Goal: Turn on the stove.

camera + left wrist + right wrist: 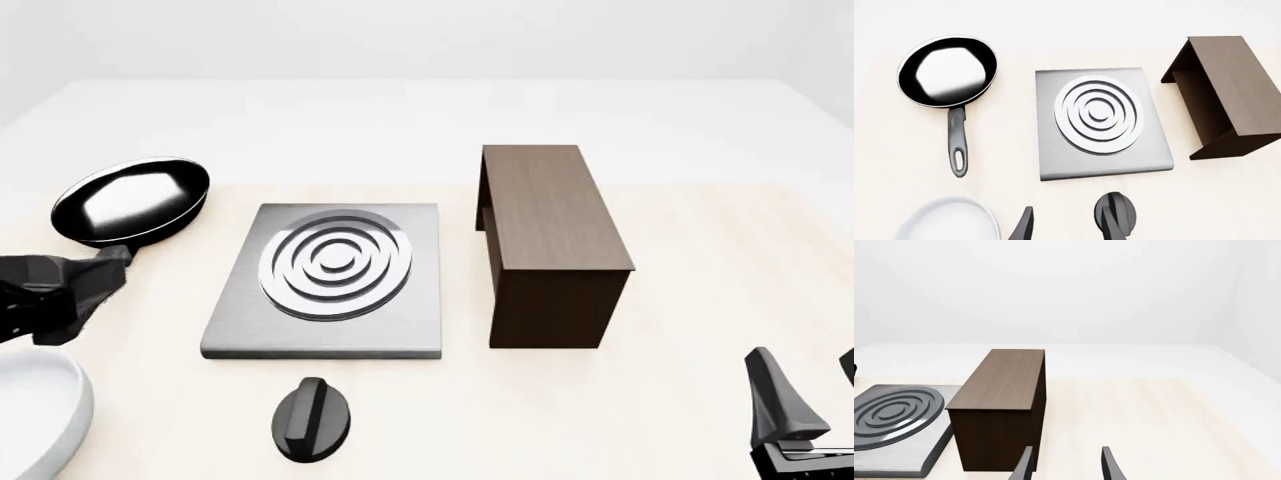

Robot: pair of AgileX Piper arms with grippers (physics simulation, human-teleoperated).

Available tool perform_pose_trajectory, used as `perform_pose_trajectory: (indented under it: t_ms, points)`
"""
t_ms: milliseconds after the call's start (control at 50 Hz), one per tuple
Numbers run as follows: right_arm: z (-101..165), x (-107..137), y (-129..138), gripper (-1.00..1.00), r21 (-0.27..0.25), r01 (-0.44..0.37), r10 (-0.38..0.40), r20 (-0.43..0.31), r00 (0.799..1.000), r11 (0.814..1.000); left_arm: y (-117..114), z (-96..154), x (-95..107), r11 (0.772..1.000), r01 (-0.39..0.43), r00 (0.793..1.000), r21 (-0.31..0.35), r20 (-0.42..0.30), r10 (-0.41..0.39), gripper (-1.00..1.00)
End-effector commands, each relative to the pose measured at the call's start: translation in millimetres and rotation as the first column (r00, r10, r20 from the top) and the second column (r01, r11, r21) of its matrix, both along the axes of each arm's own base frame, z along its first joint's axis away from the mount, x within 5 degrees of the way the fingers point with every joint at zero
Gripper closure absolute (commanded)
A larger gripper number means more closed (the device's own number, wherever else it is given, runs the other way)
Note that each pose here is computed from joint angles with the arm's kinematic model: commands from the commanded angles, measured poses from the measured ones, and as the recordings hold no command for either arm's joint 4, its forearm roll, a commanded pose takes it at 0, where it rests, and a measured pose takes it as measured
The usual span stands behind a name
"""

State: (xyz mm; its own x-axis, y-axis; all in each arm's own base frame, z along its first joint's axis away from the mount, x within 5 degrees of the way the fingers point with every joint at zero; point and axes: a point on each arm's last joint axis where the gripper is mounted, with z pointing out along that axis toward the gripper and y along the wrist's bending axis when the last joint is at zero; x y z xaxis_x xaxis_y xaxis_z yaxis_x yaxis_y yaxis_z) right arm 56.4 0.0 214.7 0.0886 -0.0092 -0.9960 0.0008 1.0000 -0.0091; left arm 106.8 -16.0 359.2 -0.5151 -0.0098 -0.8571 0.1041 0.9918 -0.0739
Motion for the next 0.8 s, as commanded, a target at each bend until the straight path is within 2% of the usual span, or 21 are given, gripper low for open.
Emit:
perform_pose_trajectory:
  t_ms: [20, 60, 100, 200, 240, 260, 540, 560, 620, 800]
  points:
    - [0.0, 0.0, 0.0, -1.0, 0.0, 0.0, 0.0, 0.0, 1.0, 1.0, -7.7, -38.1, 18.9, 1.0, 0.029, 0.993, 0.005, -0.118, -0.028, -1.0]
    - [0.0, 0.0, 0.0, -1.0, 0.0, 0.0, 0.0, 0.0, 1.0, 1.0, -6.6, -42.8, 20.3, 1.0, 0.027, 0.992, 0.017, -0.124, -0.024, -1.0]
    - [0.0, 0.0, 0.0, -1.0, 0.0, 0.0, 0.0, 0.0, 1.0, 1.0, -11.4, -49.9, 21.6, 0.999, 0.04, 0.988, -0.008, -0.146, -0.04, -1.0]
    - [0.0, 0.0, 0.0, -1.0, 0.0, 0.0, 0.0, 0.0, 1.0, 1.0, -13.6, -61.1, 24.1, 0.999, 0.05, 0.986, -0.008, -0.158, -0.05, -1.0]
    - [0.0, 0.0, 0.0, -1.0, 0.0, 0.0, 0.0, 0.0, 1.0, 1.0, -17.1, -72.7, 25.9, 0.996, 0.085, 0.98, 0.012, -0.183, -0.081, -1.0]
    - [0.0, 0.0, 0.0, -1.0, -0.001, 0.0, 0.0, 0.0, 1.0, 1.0, -20.0, -77.8, 25.6, 0.997, 0.081, 0.977, -0.013, -0.197, -0.082, -1.0]
    - [0.0, 0.0, 0.0, -1.0, -0.001, 0.0, 0.0, 0.0, 1.0, 1.0, -27.6, -119.0, 28.2, 0.996, 0.077, 0.96, -0.051, -0.266, -0.088, -1.0]
    - [0.0, 0.0, 0.0, -1.0, 0.0, 0.0, 0.0, 0.0, 1.0, 1.0, -31.5, -126.9, 27.0, 0.994, 0.067, 0.955, -0.083, -0.285, -0.088, -1.0]
    - [0.0, 0.0, 0.0, -1.0, -0.001, 0.0, 0.0, 0.0, 1.0, 1.0, -35.3, -138.0, 26.6, 0.993, 0.08, 0.947, -0.089, -0.305, -0.103, -1.0]
    - [0.0, 0.0, 0.0, -1.0, -0.001, 0.0, 0.0, 0.0, 1.0, 1.0, -37.9, -144.7, 25.5, 0.992, 0.077, 0.942, -0.104, -0.319, -0.107, -1.0]
